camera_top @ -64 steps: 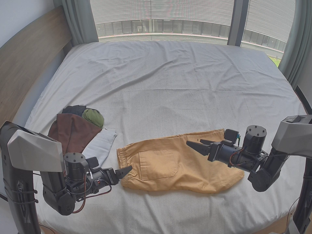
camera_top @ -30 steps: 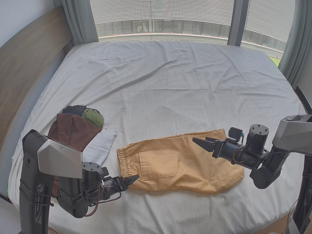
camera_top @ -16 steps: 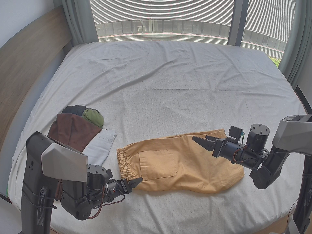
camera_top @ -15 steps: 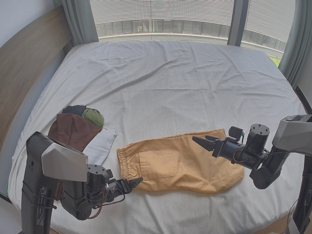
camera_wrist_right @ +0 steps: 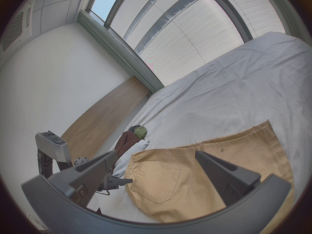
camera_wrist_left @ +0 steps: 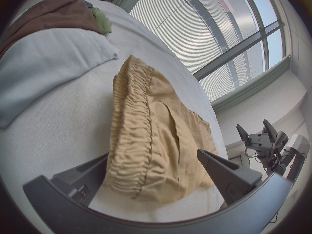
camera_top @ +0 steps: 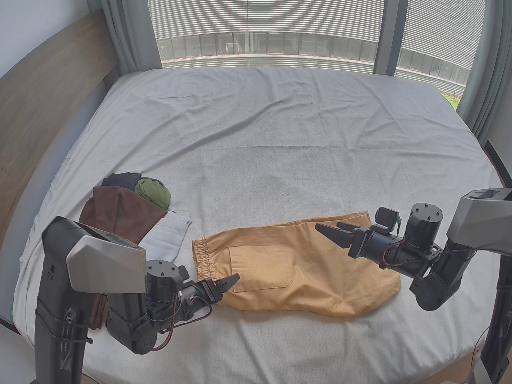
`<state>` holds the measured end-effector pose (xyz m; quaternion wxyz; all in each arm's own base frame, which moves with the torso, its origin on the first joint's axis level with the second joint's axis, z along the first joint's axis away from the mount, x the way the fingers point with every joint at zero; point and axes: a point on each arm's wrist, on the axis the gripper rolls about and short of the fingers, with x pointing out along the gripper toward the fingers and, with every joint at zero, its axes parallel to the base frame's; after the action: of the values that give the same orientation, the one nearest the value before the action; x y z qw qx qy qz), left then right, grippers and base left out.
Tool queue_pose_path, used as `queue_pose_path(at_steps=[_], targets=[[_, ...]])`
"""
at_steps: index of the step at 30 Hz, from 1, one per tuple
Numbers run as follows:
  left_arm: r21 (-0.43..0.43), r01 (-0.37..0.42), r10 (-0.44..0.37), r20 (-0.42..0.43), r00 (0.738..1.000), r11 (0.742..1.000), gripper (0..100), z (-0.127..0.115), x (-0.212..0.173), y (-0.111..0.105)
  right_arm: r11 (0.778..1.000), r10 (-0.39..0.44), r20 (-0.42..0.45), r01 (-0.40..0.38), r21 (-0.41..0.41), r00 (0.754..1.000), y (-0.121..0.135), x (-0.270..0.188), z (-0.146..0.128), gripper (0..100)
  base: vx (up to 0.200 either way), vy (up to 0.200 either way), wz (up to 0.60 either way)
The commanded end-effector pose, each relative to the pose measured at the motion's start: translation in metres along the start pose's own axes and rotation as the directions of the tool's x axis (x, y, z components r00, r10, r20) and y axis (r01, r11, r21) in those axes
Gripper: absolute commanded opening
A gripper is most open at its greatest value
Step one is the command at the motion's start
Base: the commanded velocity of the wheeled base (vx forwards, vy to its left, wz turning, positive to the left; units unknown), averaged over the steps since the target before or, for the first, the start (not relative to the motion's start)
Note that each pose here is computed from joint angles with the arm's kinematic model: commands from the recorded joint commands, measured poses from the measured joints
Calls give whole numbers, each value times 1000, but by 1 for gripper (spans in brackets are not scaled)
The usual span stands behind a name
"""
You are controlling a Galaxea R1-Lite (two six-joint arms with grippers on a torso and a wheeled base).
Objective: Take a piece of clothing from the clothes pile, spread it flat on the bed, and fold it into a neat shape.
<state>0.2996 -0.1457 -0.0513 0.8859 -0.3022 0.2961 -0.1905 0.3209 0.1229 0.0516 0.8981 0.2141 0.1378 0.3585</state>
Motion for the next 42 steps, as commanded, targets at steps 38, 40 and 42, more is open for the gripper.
queue_pose_path(at_steps=[38, 40, 42], targets=[[12, -225, 225, -91, 970, 974, 100, -6, -9, 3, 1000, 22, -19, -22, 0, 1000, 6, 4, -6, 100, 0, 0, 0], [11, -212, 212, -77, 974, 977, 100, -3, -4, 1, 1000, 21, -20, -21, 1, 1000, 6, 4, -6, 100, 0, 0, 0], [8, -184, 185, -47, 982, 983, 100, 4, 4, -4, 1000, 21, -20, -21, 1, 1000, 6, 4, -6, 100, 0, 0, 0]])
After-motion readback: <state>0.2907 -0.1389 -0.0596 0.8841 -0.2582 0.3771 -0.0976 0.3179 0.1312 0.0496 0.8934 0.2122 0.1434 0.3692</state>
